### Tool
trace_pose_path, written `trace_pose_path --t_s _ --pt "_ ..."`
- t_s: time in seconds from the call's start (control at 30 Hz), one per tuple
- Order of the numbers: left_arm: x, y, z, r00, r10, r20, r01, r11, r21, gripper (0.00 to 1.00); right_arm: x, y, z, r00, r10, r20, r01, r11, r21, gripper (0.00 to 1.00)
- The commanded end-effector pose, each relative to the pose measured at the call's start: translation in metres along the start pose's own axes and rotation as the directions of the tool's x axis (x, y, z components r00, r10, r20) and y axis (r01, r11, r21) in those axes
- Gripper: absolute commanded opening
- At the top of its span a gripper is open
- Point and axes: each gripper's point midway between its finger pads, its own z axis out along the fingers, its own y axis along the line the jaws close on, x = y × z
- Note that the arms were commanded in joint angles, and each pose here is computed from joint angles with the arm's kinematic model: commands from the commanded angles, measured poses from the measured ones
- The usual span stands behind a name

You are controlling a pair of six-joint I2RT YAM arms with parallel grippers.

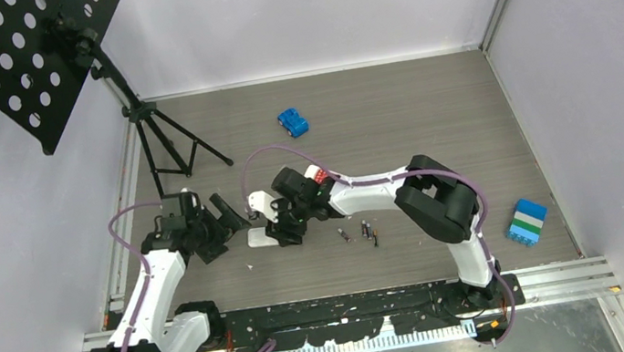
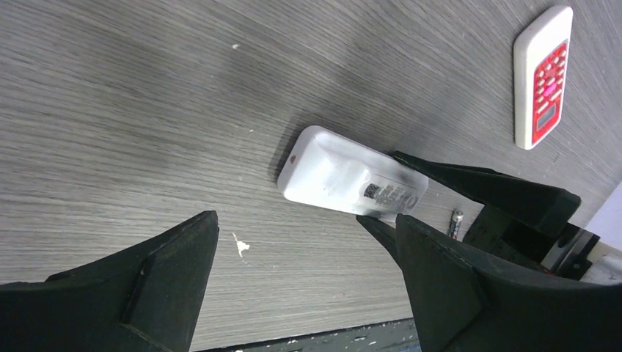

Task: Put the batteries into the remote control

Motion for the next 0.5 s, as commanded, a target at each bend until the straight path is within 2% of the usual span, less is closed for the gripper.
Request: trace_pose_path --t_s 0.0,0.1,0.27,0.47 --pt "0.0 -0.022 -0.009 0.999 0.042 -0.021 -0.039 0.992 0.117 0.91 -0.009 0.001 0.001 0.994 -0.083 0.066 0.08 0.996 0.033 0.33" --pt "0.006 -0.029 -0.01 0.997 0.053 -0.055 -0.044 0.986 0.161 0.91 -0.024 0.008 -0.012 0.99 -0.072 0.119 0.071 0.997 0.013 0.28" --pt "0.018 -0.041 -0.016 0.993 0.041 -0.115 -0.013 0.971 0.238 0.91 -0.059 0.022 -0.042 0.962 -0.048 0.269 0.059 0.998 -0.033 0.27" --pt "0.026 -0.063 -0.028 0.986 0.043 -0.159 0.017 0.934 0.358 0.91 -0.07 0.033 -0.068 0.938 0.006 0.347 0.027 0.996 -0.09 0.27"
